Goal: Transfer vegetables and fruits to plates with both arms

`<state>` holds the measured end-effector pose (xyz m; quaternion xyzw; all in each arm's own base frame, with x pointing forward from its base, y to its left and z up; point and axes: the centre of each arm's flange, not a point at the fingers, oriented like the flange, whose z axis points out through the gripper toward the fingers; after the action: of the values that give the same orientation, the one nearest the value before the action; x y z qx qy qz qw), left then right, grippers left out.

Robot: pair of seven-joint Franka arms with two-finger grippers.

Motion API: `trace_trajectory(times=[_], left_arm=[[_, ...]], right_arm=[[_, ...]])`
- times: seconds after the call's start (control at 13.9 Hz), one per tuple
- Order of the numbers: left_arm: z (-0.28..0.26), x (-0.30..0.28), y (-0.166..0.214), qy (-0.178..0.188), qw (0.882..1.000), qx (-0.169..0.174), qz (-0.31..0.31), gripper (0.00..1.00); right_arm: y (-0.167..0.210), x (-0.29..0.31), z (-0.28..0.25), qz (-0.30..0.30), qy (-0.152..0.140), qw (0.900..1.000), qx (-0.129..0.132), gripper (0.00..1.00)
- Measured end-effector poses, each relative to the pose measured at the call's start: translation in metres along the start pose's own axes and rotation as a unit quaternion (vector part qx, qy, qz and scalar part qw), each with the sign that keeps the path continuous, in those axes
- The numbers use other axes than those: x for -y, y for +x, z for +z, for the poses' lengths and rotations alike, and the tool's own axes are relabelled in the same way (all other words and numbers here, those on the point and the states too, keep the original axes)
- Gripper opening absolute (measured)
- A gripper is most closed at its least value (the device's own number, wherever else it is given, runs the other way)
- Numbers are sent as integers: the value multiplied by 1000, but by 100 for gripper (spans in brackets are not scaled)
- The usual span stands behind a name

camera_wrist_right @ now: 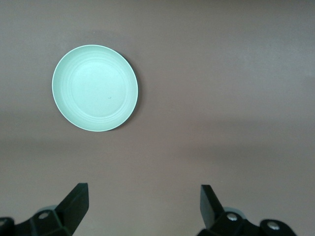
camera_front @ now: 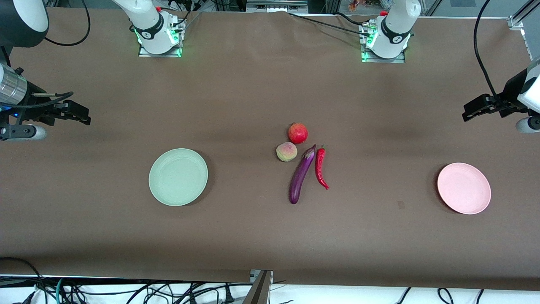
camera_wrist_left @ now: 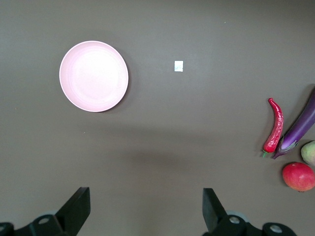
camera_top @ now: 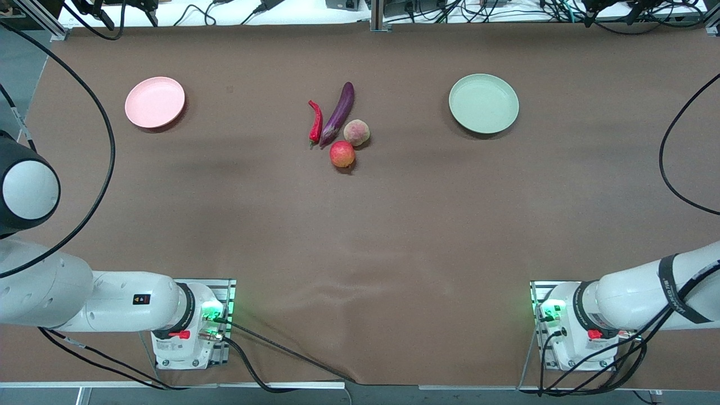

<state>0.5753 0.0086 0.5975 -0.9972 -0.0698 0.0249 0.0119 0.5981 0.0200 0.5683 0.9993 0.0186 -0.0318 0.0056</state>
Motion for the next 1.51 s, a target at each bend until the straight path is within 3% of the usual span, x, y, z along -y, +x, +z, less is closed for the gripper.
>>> trace_trajectory(times=[1.51], left_arm=[[-5,-34,-7,-1,1000,-4,31,100]], right_arm=[[1,0,2,0,0,1000,2,100]])
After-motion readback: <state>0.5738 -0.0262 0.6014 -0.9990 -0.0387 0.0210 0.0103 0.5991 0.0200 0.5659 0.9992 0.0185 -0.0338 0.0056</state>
